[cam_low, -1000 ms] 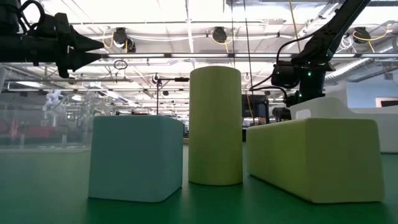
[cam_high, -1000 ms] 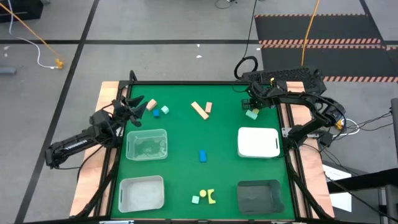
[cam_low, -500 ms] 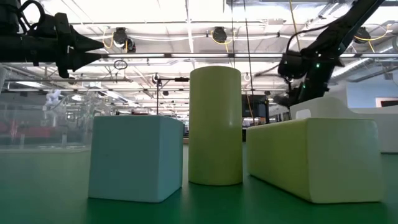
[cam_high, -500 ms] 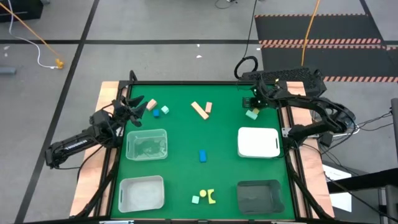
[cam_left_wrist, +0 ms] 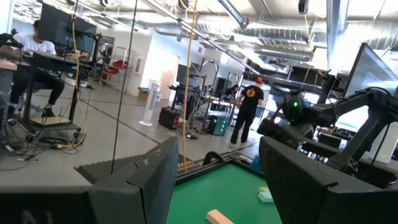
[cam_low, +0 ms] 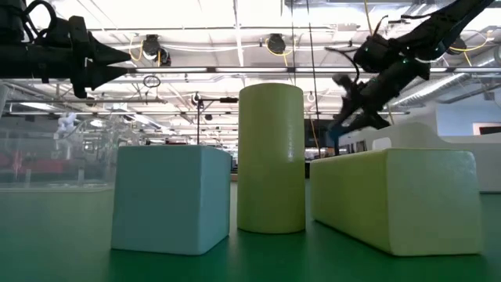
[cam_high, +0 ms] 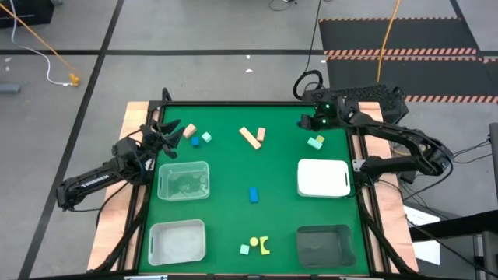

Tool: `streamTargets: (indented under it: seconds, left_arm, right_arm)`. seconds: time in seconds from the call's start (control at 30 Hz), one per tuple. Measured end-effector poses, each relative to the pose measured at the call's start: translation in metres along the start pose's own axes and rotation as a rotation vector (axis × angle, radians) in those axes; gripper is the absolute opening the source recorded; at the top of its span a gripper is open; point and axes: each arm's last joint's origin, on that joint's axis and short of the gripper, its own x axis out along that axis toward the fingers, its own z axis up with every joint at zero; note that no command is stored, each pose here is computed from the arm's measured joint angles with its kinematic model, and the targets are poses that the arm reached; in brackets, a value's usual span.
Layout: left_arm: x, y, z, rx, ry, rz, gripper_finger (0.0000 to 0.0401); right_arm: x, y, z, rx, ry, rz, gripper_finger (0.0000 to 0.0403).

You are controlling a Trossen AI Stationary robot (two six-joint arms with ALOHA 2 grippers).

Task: Sort & place blocks by color
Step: Put the top right blue block into the white bin

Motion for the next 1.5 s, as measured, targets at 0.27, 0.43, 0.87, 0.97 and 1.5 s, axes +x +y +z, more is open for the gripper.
streamTargets:
  seconds: [0.27, 0.43, 0.87, 0.97, 1.5]
  left_arm:
    - [0.000, 0.000, 0.000, 0.000, 0.000, 0.000, 0.0225]
    - [0.000, 0.000, 0.000, 0.000, 0.000, 0.000, 0.0225]
    - [0.000, 0.000, 0.000, 0.000, 0.000, 0.000, 0.0225]
    - [0.000, -0.001, 0.003, 0.001, -0.029, -0.006, 0.0225]
    - [-0.012, -0.008, 0.047, -0.353, -0.487, -0.162, 0.0225]
  right_arm:
    - [-0.010, 0.034, 0.006, -0.059, -0.064, 0.305, 0.0072]
    - [-0.016, 0.053, 0.006, -0.111, -0.130, 0.432, 0.0072]
    - [-0.018, 0.094, -0.017, -0.261, -0.132, 0.674, 0.0072]
    - [-0.019, 0.103, -0.026, -0.291, -0.113, 0.724, 0.0072]
    - [-0.020, 0.121, -0.045, -0.310, -0.185, 0.749, 0.0073]
